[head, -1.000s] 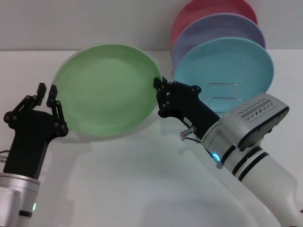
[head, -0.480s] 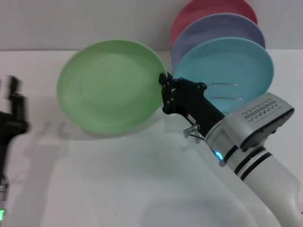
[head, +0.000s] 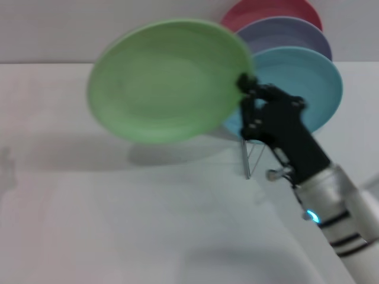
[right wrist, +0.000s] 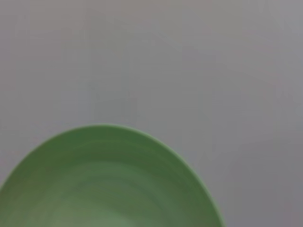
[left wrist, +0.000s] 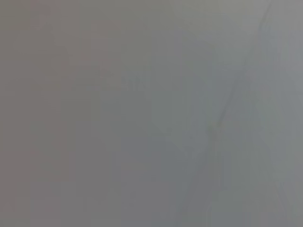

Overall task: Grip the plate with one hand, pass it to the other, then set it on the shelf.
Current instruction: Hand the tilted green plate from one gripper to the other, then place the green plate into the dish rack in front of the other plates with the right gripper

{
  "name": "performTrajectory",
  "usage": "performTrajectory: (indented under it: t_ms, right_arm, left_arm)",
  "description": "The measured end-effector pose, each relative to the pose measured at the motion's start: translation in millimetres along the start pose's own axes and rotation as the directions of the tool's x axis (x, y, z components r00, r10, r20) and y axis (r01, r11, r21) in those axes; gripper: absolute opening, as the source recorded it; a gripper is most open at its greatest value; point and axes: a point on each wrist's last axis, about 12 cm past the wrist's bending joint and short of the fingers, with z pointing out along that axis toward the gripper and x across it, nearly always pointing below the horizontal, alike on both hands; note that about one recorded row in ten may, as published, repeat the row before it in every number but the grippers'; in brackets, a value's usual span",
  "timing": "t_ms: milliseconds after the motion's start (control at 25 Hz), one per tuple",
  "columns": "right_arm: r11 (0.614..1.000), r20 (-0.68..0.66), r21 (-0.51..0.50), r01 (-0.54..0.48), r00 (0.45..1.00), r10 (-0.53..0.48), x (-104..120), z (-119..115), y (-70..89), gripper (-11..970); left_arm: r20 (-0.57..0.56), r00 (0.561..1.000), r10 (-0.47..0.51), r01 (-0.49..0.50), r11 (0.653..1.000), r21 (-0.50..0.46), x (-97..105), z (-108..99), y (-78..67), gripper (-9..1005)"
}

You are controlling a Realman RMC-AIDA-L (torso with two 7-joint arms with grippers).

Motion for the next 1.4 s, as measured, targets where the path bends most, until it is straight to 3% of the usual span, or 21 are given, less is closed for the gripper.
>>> performTrajectory:
  t_ms: [200, 280, 440, 840, 1240, 1400]
  right_arm:
    - [0.994, 0.099, 0.113, 0.002, 0.995, -0.013, -10.6, -33.9, -4.7, 20]
    - [0.980, 0.137, 0.196, 0.031, 0.989, -0.059, -16.0, -62.2, -12.6, 20]
    - [0.968, 0.133, 0.241, 0.070, 0.986, -0.104, -17.1, -77.7, -21.5, 20]
    - [0.950, 0.114, 0.247, 0.191, 0.968, -0.225, -19.9, -87.0, -48.9, 19]
    - [0.948, 0.101, 0.227, 0.224, 0.963, -0.251, -24.5, -83.3, -81.9, 19]
    - [0.947, 0.086, 0.219, 0.234, 0.962, -0.258, -23.9, -81.2, -86.2, 19]
  left_arm:
    - [-0.029, 0.998, -0.048, 0.048, 0.999, 0.019, 0.4, 6.3, 5.4, 337]
    - [-0.043, 0.996, -0.080, 0.081, 0.996, 0.028, 0.7, 8.3, 6.8, 337]
    - [-0.067, 0.991, -0.115, 0.119, 0.991, 0.054, 1.2, 10.2, 6.4, 337]
    - [-0.088, 0.985, -0.152, 0.158, 0.985, 0.074, 4.7, 8.8, 0.9, 338]
    - [-0.089, 0.977, -0.192, 0.199, 0.976, 0.082, 9.3, 4.0, -9.8, 339]
    - [-0.087, 0.975, -0.202, 0.210, 0.974, 0.083, 10.5, 3.3, -12.3, 339]
